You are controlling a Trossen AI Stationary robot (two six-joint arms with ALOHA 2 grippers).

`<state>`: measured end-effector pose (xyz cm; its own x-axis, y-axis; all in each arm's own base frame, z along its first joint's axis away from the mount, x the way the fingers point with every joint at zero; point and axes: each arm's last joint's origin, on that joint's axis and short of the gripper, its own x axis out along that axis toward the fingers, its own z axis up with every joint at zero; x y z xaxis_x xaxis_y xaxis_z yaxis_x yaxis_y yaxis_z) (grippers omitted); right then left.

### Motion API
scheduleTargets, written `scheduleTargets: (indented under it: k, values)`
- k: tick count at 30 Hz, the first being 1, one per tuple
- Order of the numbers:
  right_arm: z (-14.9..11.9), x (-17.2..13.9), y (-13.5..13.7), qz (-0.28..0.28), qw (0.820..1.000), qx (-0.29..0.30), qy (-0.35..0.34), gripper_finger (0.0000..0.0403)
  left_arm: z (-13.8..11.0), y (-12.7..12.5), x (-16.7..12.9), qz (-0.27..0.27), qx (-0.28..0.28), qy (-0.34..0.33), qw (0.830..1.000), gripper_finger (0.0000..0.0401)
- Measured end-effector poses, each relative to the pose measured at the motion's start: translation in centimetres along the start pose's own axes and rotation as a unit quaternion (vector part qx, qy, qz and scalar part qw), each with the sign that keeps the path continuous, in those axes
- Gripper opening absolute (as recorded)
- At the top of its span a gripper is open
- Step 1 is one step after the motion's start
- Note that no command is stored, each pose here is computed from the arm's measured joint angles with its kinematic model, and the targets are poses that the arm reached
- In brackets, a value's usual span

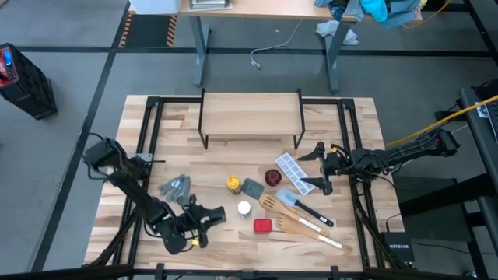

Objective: Shelf spices
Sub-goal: Remove the green seasoning can from the shelf

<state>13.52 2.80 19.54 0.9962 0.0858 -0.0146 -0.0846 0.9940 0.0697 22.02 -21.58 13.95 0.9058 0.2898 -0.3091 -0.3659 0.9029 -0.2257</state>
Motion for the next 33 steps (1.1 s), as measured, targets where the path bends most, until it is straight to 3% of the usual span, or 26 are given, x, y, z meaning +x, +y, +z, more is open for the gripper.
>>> scheduleTargets:
  k: [10, 22, 26, 33]
  values:
    - [-0.1, 0.0, 0.1, 0.015, 1.0, 0.001, 0.004, 0.0356, -2.5, 0.4, 1.7, 0.021, -0.02, 0.007, 1.0, 0.0088]
    - [-0.5, 0.0, 0.0, 0.013, 1.0, -0.002, 0.027, 0.0356, -2.7, 2.0, 4.5, 0.074, 0.079, 0.008, 0.994, 0.0088]
    - [-0.7, 0.0, 0.0, 0.013, 0.999, -0.003, 0.035, 0.0356, -2.5, 2.4, 5.1, 0.085, 0.082, 0.007, 0.993, 0.0089]
    - [-0.8, 0.0, 0.0, 0.013, 0.999, -0.004, 0.041, 0.0356, -2.9, 2.4, 5.1, 0.071, 0.083, 0.028, 0.994, 0.0192]
